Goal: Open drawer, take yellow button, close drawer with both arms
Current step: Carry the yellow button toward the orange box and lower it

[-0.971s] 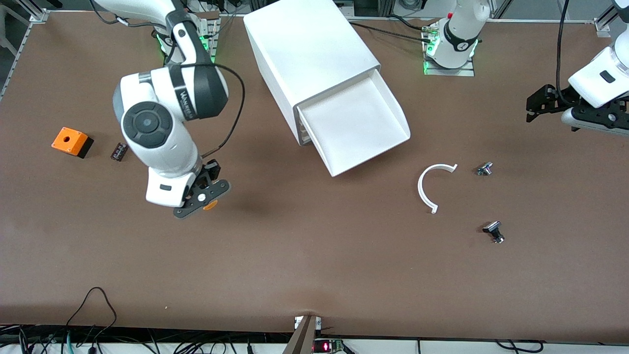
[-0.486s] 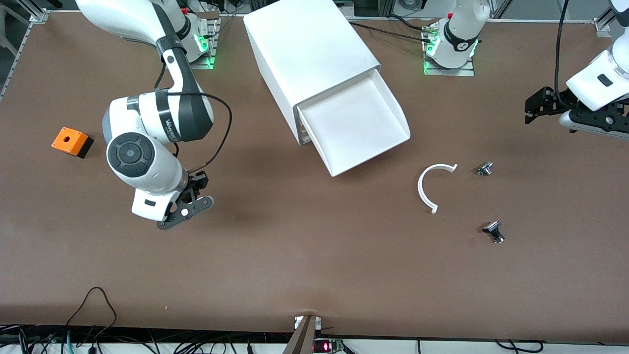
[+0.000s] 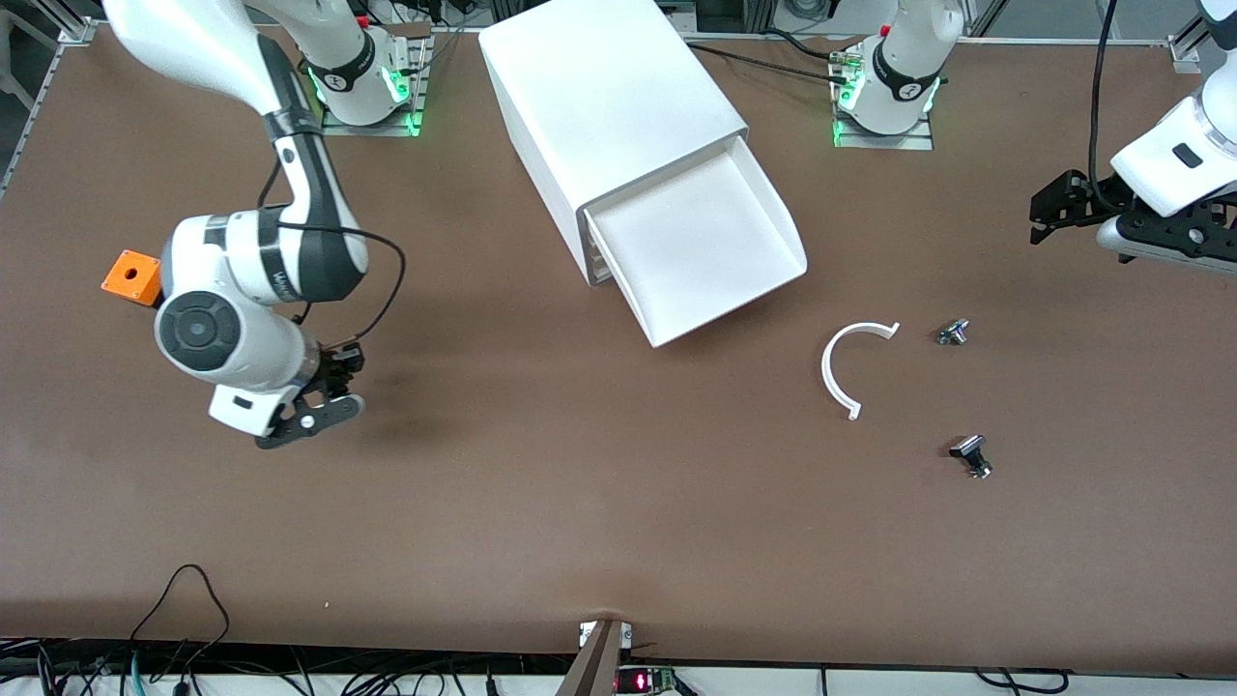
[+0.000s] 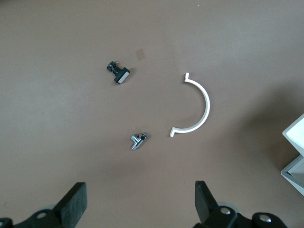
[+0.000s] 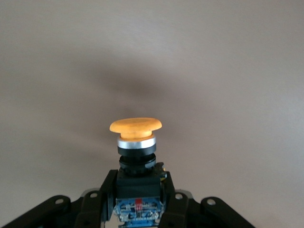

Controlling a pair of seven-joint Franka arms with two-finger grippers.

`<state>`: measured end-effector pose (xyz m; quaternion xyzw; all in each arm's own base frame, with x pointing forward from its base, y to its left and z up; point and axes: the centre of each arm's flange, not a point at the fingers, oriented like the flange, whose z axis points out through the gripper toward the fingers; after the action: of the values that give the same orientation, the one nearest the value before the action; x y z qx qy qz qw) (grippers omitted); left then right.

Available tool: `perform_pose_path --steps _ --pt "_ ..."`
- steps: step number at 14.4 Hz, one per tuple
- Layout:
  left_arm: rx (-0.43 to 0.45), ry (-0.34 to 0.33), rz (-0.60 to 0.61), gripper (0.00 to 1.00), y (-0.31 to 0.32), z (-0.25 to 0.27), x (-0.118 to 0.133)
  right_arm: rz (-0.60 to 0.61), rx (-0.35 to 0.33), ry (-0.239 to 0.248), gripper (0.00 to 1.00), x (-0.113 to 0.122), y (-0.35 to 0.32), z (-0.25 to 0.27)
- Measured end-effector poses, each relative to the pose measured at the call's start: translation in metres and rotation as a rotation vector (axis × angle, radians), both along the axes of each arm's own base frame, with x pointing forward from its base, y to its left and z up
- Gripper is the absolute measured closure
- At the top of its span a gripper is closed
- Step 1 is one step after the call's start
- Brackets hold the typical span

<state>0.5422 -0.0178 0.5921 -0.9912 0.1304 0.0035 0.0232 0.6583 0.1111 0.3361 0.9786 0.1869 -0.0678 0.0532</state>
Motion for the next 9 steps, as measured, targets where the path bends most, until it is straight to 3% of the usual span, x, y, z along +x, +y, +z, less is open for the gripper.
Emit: perform_pose_path --steps 3,9 --pt "0.000 0.000 0.000 0.00 0.000 0.000 0.000 -0.048 0.018 -0.032 0.59 -0.020 -0.039 -0.026" --pt "0.000 0.001 0.000 0.00 0.000 0.000 0.000 -0.096 0.038 -0.083 0.59 -0.085 -0.083 -0.097"
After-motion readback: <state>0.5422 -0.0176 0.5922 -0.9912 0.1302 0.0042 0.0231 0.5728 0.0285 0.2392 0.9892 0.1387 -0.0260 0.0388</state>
